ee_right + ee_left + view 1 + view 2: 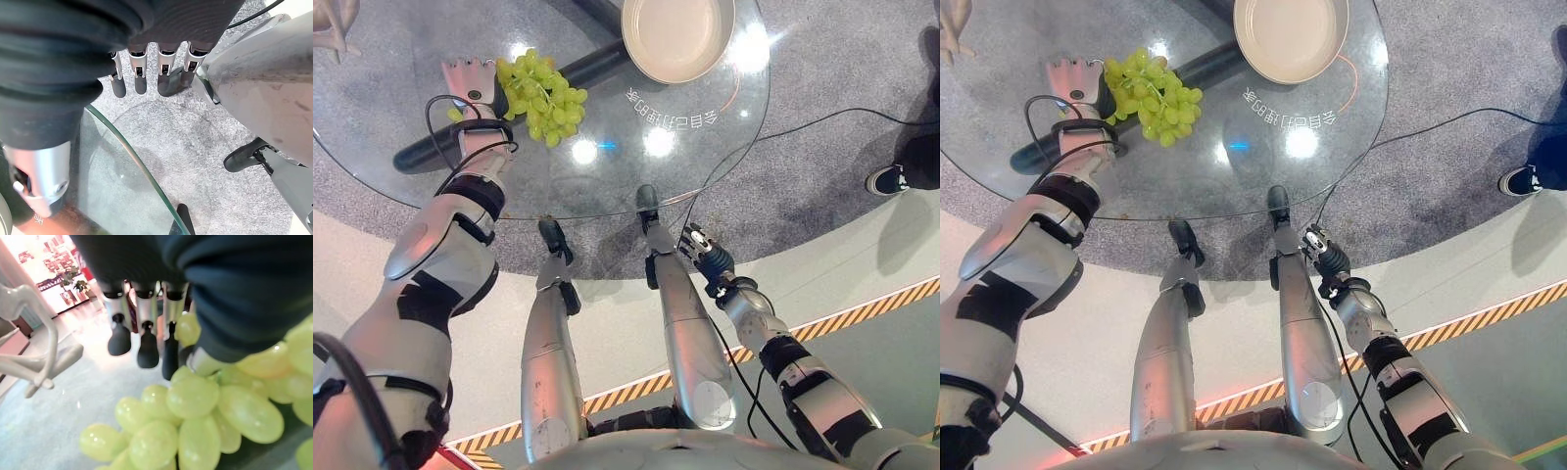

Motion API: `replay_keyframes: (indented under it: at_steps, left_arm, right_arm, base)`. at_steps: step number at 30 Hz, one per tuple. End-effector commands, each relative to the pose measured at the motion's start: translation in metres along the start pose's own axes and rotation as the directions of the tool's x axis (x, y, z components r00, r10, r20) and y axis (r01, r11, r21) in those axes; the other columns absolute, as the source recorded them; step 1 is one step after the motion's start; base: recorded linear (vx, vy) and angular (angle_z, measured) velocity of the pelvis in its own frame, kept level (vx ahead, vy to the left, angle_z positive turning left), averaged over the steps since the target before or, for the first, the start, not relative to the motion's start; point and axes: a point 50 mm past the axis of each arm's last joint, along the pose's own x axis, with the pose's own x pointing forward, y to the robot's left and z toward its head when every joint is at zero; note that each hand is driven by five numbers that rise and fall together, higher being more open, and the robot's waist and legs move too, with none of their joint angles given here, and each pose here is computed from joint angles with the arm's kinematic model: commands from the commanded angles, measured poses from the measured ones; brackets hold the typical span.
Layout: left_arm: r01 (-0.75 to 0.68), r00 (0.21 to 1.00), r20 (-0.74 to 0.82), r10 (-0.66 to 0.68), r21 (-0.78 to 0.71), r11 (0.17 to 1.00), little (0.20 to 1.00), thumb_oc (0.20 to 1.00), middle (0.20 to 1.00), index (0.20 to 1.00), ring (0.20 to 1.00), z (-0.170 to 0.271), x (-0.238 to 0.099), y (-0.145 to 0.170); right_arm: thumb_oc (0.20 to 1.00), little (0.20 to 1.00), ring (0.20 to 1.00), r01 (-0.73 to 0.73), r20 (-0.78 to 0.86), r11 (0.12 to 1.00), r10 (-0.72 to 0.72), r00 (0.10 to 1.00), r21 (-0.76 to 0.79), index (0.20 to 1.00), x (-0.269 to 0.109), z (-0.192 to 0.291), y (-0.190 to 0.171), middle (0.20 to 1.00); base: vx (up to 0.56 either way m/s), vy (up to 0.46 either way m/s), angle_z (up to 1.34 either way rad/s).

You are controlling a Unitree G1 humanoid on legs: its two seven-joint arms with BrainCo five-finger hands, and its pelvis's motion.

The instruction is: Pick up fruits into the plate

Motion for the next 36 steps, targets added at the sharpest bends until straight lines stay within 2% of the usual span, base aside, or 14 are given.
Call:
replay_keyframes:
  at_steps: [1, 17, 18, 19, 20, 36]
  left_arm:
    - [0.004, 0.999, -0.054, -0.002, 0.04, 0.999, 0.2, 0.2, 0.2, 0.2, 0.2, -0.022, 0.001, -0.006]
    - [0.007, 0.998, -0.069, -0.007, 0.002, 1.0, 0.2, 0.2, 0.2, 0.2, 0.2, -0.025, -0.001, -0.009]
    - [0.008, 0.997, -0.071, -0.009, -0.011, 1.0, 0.319, 0.319, 0.319, 0.319, 0.319, -0.024, -0.001, -0.009]
    - [0.009, 0.997, -0.071, -0.012, -0.035, 0.999, 0.749, 0.749, 0.749, 0.749, 0.749, -0.024, -0.001, -0.01]
    - [0.008, 0.997, -0.071, -0.013, -0.057, 0.998, 1.0, 1.0, 1.0, 1.0, 1.0, -0.023, -0.001, -0.01]
    - [0.005, 0.998, -0.067, -0.01, -0.064, 0.998, 1.0, 1.0, 1.0, 1.0, 1.0, -0.014, -0.002, -0.009]
  right_arm:
    - [1.0, 1.0, 1.0, -0.02, -0.006, 0.999, 0.02, 1.0, 0.046, 1.0, -0.014, -0.017, -0.001, 1.0]
    - [1.0, 1.0, 1.0, -0.025, -0.005, 0.999, 0.025, 1.0, 0.043, 1.0, -0.013, -0.018, 0.001, 1.0]
    - [1.0, 1.0, 1.0, -0.025, -0.004, 0.999, 0.026, 1.0, 0.043, 1.0, -0.013, -0.018, 0.001, 1.0]
    - [1.0, 1.0, 1.0, -0.025, -0.005, 0.999, 0.025, 1.0, 0.043, 1.0, -0.013, -0.018, 0.001, 1.0]
    - [1.0, 1.0, 1.0, -0.024, -0.005, 0.999, 0.025, 1.0, 0.044, 1.0, -0.013, -0.018, 0.002, 1.0]
    - [1.0, 1.0, 1.0, -0.037, 0.0, 0.997, 0.037, 0.999, 0.064, 1.0, -0.01, -0.019, 0.009, 1.0]
  base:
    - [0.0, 0.0, 0.0]
    - [0.0, 0.0, 0.0]
    - [0.0, 0.0, 0.0]
    - [0.0, 0.0, 0.0]
    - [0.0, 0.0, 0.0]
    - [0.0, -0.007, -0.01]
